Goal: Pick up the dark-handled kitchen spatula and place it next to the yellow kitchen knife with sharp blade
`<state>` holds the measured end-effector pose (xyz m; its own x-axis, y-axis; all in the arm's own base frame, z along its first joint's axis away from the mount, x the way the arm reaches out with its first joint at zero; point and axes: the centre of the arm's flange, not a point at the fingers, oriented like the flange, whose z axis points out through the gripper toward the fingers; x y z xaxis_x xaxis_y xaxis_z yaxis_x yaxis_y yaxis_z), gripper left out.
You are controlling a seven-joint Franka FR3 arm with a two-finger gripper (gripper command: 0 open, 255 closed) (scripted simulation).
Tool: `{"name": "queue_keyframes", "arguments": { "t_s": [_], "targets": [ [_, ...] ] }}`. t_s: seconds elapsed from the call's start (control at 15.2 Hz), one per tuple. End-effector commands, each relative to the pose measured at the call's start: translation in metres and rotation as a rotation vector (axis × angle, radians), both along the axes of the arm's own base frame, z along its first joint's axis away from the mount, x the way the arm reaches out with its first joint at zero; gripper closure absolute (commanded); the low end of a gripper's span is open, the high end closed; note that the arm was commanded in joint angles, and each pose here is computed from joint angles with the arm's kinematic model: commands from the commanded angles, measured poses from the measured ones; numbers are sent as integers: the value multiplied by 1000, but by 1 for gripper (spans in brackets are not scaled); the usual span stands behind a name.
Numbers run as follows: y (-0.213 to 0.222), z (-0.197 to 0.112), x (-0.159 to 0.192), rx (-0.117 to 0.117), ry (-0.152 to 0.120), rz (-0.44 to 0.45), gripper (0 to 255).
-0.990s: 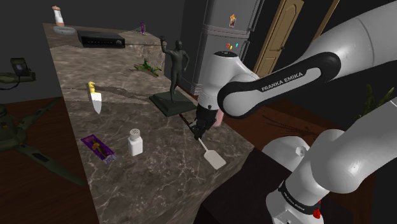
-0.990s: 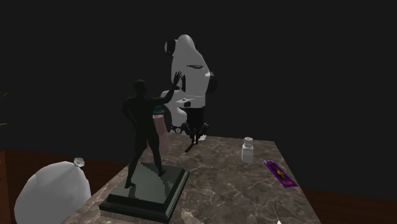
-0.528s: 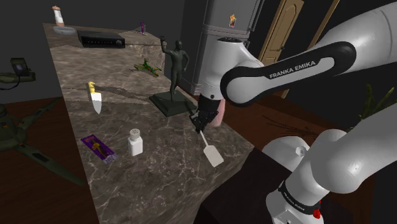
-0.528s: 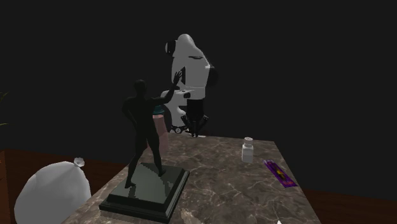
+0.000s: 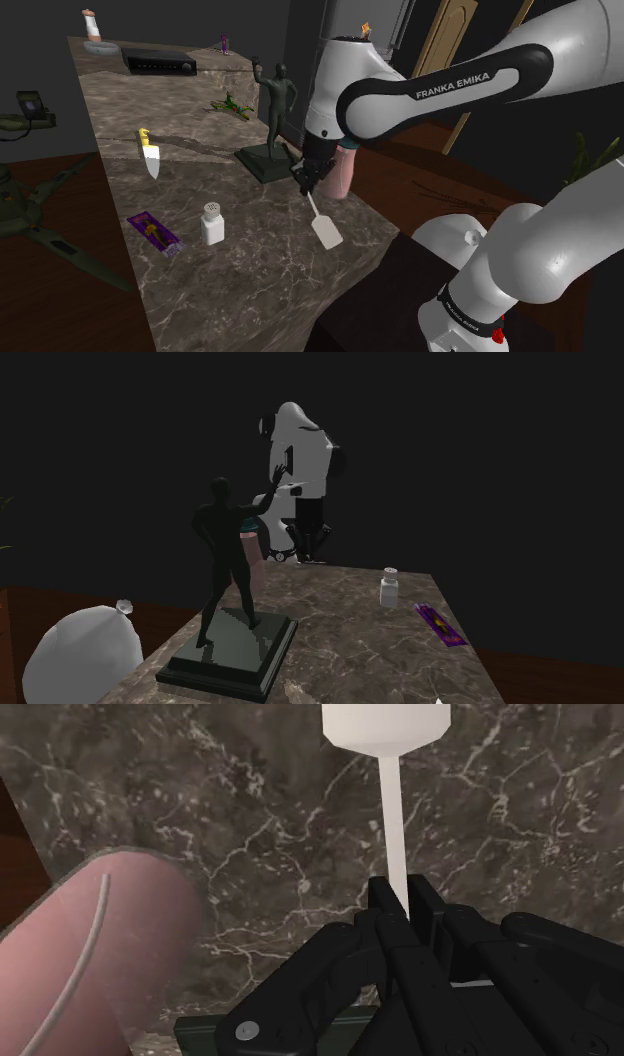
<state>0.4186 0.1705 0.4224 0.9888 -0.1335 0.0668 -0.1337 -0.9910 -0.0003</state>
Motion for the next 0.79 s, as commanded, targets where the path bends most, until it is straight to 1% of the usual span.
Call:
{"name": "queue_keyframes", "arguments": {
  "t_s": [0.0,0.73],
  "targets": [
    [5,0,25,0,0,0,255],
    [45,1,164,0,0,0,255]
  ]
}}
